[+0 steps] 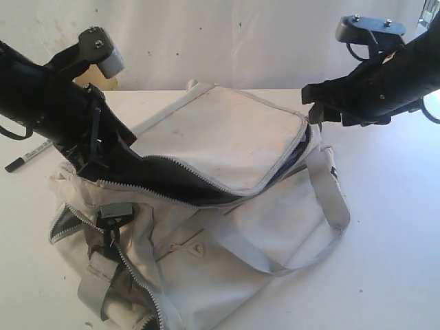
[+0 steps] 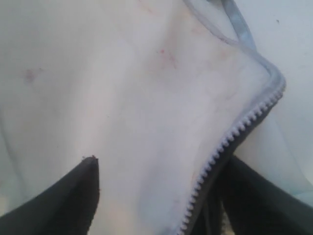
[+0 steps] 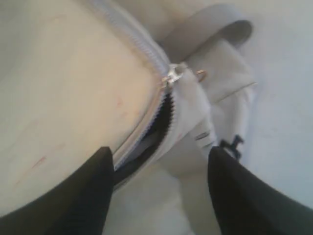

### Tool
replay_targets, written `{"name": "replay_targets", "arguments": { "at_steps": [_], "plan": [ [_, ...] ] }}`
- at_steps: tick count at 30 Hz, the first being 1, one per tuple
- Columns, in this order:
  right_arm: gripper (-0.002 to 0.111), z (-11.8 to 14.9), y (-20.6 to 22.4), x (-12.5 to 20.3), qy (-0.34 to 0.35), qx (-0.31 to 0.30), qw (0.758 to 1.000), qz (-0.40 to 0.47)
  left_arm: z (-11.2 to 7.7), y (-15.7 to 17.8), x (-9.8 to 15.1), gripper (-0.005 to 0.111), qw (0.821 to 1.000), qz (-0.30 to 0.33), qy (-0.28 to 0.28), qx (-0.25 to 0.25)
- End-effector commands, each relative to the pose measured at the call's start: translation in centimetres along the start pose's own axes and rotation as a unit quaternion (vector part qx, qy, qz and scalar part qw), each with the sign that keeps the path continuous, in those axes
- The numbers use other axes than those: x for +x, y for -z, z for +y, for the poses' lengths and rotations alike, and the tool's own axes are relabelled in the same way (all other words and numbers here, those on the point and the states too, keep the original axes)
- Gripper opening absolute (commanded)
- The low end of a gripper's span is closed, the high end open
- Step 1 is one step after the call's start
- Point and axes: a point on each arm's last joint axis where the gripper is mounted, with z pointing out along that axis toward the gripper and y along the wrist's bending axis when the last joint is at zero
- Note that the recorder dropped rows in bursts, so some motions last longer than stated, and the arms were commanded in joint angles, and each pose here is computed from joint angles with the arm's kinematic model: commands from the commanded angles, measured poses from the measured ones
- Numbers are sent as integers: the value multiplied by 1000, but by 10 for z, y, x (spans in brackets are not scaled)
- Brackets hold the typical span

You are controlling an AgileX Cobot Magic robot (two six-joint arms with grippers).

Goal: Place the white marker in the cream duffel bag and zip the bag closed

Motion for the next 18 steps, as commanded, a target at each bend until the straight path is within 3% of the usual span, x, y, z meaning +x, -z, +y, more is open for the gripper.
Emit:
{"name": "replay_targets", "arguments": {
  "at_steps": [1,7,12,18],
  "plan": [
    [52,17,6,7,59,-105,992,32,4,5,-5,93,997,-27,66,-29],
    [52,33,12,11,115,-202,972,41,1,5,-4,98,996,-18,89,-18],
    [52,34,12,11,106,-203,973,39,-6,2,-6,97,996,-17,82,5],
    [52,35,20,9,80,-200,976,34,-5,-12,0,59,999,15,25,29]
  ]
}}
